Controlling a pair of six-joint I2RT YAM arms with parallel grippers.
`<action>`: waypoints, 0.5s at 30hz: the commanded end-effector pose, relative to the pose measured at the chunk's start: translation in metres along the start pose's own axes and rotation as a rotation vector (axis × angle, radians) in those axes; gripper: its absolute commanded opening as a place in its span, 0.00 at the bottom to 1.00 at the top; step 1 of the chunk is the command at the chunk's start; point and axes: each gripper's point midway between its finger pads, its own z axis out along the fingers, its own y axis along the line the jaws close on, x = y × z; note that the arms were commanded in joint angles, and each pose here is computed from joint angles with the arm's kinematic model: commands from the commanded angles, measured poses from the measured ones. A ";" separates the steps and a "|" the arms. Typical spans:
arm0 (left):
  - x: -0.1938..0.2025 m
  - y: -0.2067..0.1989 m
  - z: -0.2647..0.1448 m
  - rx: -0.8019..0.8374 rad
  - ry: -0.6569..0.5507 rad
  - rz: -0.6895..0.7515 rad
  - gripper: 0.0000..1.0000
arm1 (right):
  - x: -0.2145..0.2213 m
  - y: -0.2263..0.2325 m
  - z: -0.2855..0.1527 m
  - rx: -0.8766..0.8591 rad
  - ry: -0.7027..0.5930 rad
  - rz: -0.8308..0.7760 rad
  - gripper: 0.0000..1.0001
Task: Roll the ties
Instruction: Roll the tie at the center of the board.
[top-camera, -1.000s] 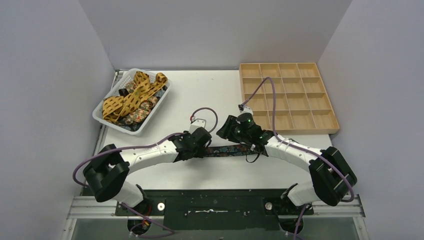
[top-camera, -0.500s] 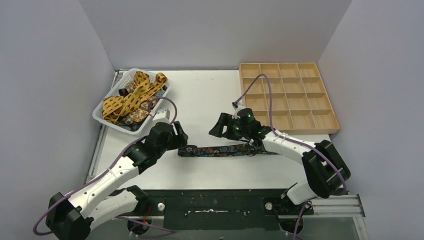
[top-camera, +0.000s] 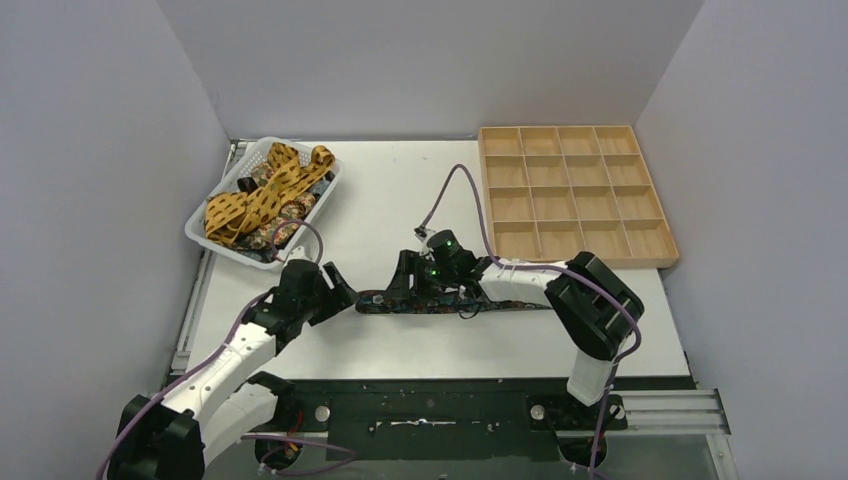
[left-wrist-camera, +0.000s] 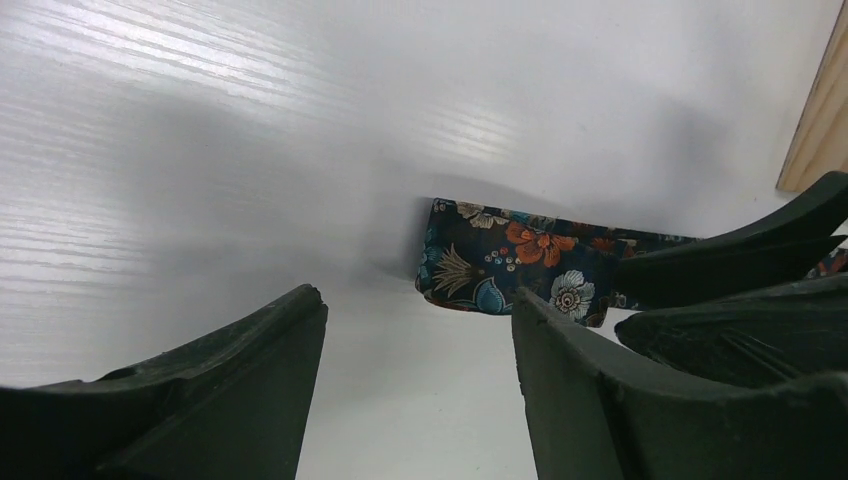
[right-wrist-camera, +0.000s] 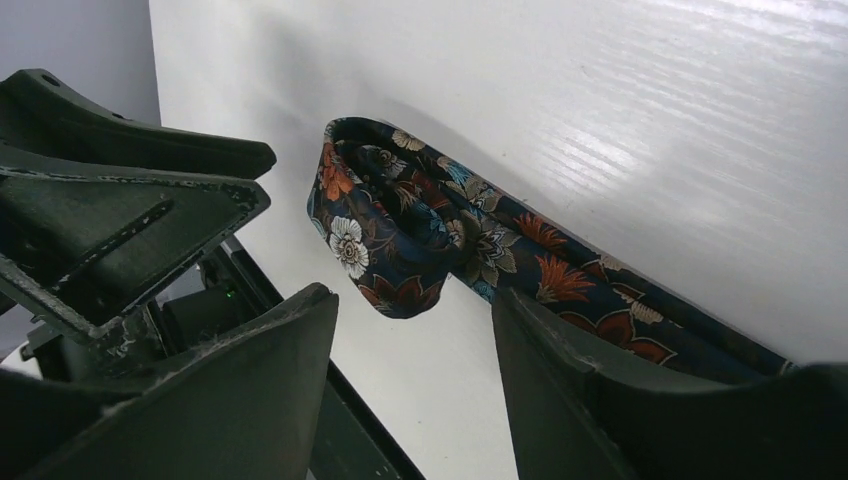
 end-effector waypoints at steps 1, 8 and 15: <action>-0.013 -0.023 -0.002 0.136 -0.022 -0.047 0.66 | -0.008 0.022 0.002 -0.080 -0.011 0.014 0.55; -0.009 -0.022 0.001 0.169 -0.005 -0.071 0.66 | -0.005 0.014 0.013 -0.079 0.018 0.023 0.35; -0.005 -0.022 0.002 0.192 -0.001 -0.091 0.66 | -0.002 -0.009 0.012 -0.090 0.013 0.068 0.19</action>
